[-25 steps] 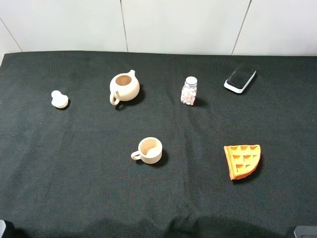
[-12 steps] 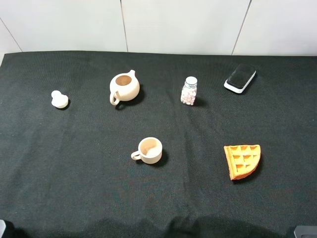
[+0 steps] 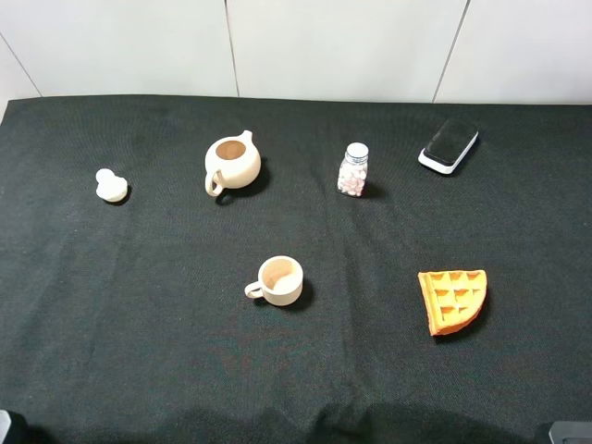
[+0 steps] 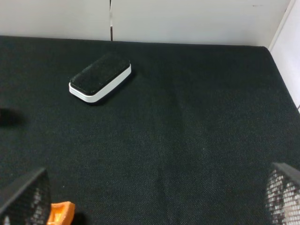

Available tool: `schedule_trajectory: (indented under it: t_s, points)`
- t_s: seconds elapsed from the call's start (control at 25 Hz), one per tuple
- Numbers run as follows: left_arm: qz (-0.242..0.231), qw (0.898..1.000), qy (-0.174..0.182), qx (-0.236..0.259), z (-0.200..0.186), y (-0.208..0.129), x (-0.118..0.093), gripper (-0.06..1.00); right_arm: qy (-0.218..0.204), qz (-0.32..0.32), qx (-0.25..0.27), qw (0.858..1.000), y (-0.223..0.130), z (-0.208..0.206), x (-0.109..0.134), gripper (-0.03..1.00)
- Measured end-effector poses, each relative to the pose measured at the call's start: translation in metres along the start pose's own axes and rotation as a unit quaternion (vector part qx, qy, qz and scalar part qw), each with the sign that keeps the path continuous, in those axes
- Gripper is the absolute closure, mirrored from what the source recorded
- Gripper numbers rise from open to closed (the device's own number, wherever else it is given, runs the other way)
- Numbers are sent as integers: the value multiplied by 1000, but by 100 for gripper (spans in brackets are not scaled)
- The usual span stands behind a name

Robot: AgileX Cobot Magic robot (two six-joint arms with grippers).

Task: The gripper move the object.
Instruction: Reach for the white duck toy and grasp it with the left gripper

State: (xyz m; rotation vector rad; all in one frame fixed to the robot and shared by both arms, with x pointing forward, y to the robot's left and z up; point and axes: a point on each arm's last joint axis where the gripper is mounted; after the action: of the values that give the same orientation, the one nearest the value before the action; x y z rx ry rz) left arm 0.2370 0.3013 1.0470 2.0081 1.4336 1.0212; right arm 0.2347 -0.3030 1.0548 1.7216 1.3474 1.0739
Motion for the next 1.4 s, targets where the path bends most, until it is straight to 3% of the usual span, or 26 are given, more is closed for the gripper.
schedule_trajectory:
  t_s: [0.4, 0.8, 1.08, 1.4]
  points:
    - [0, 994, -41, 98, 21, 43, 18, -5, 0, 0, 0, 1000, 0, 0, 0, 27]
    - [0, 981, -74, 181, 56, 80, 33, -5, 0, 0, 0, 1000, 0, 0, 0, 27]
    - [19, 974, -90, 208, 85, 101, 42, -5, 0, 0, 0, 1000, 0, 0, 0, 27]
    - [26, 972, -133, 190, 121, 117, 40, -5, 0, 0, 0, 1000, 0, 0, 0, 27]
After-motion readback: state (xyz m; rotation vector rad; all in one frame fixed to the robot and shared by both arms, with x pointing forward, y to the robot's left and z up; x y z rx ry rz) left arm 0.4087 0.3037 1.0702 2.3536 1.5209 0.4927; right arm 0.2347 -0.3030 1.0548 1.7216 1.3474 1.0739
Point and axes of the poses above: a point on each arm's last joint axis where the gripper is mounted, z pointing out along that axis toward the gripper, x along the wrist's bending axis when the last joint is at zero, y = z × x, and after that the axes turned 15 degrees about z, right-handed
